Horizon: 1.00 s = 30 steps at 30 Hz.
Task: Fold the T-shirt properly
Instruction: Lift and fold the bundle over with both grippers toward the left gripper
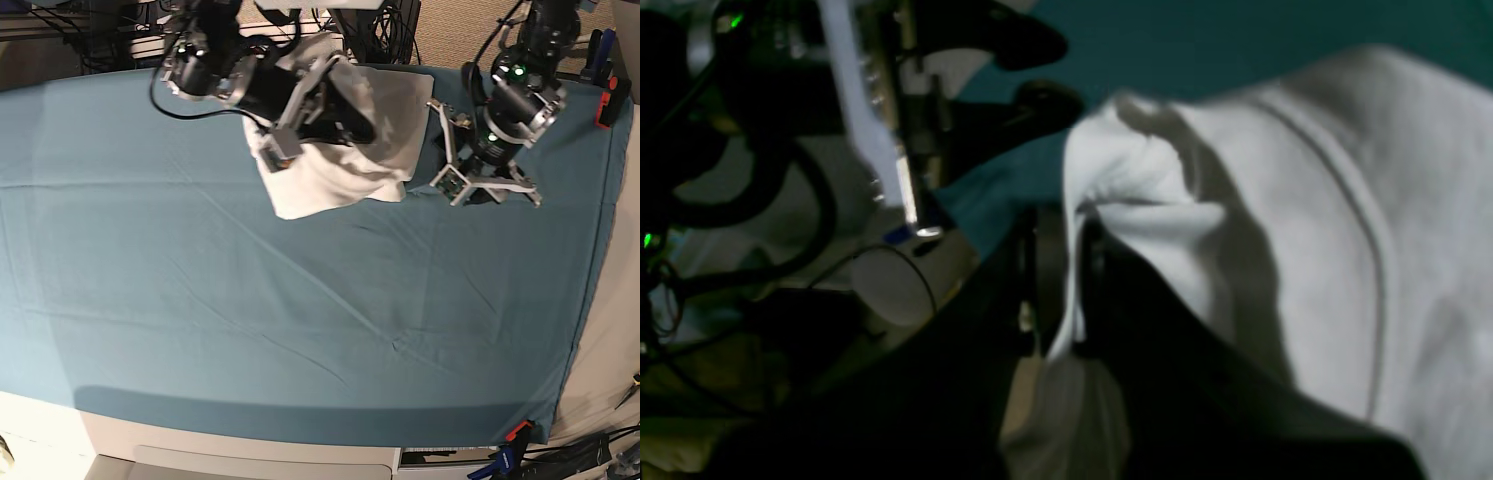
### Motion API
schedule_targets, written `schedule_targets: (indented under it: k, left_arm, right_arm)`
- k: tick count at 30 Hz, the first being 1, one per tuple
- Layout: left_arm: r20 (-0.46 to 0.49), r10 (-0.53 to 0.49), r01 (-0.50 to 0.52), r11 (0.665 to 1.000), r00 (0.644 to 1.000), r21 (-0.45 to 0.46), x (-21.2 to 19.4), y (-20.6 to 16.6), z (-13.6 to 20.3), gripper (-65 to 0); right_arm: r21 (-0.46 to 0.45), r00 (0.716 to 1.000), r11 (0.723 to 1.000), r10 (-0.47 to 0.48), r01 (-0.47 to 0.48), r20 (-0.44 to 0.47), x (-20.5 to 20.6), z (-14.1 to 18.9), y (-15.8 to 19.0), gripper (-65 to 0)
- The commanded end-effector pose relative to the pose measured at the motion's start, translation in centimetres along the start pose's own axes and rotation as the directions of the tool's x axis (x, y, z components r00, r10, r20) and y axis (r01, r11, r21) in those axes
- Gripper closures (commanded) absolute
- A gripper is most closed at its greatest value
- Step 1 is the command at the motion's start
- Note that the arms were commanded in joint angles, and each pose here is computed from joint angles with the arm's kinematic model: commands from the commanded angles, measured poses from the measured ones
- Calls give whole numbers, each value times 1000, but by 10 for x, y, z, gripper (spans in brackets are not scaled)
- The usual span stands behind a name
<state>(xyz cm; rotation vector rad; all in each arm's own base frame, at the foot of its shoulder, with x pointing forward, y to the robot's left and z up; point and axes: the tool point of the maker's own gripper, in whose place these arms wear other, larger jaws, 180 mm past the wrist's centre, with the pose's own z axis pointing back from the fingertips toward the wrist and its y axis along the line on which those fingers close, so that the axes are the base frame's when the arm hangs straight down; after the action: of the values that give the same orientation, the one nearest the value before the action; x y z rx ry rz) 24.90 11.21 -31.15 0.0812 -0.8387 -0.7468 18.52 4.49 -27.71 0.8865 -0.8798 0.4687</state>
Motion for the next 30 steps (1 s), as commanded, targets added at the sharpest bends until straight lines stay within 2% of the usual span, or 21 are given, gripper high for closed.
schedule_targets:
  k: [1, 8, 14, 20, 25, 30]
  left_arm:
    - [28, -5, 5, 1000, 1000, 20, 7, 8, 4, -270]
    - [32, 9, -10, 1000, 999, 13, 6, 8, 5, -270]
    - [32, 10, -10, 1000, 999, 14, 7, 9, 5, -270]
    - [32, 9, -9, 1000, 999, 17, 6, 9, 5, -270]
    - [3, -2, 2, 992, 1000, 126, 1, 29, 6, -270]
    - [1, -7, 6, 991, 1000, 134, 1, 30, 6, -270]
  right_arm:
    - [19, 997, 1000, 19, -21, 68, 17, -2, 7, 0]
    - [-77, 994, 995, 69, -62, 87, 30, -15, -4, 0]
    - [-42, 993, 996, 84, -81, 86, 27, -27, 7, 0]
    - [8, 998, 998, 63, -63, 14, -1, -55, 10, 0]
    - [17, 997, 997, 74, -74, 12, 1, -59, 10, 0]
    - [64, 994, 991, 114, -114, 5, -2, -59, 18, 0]
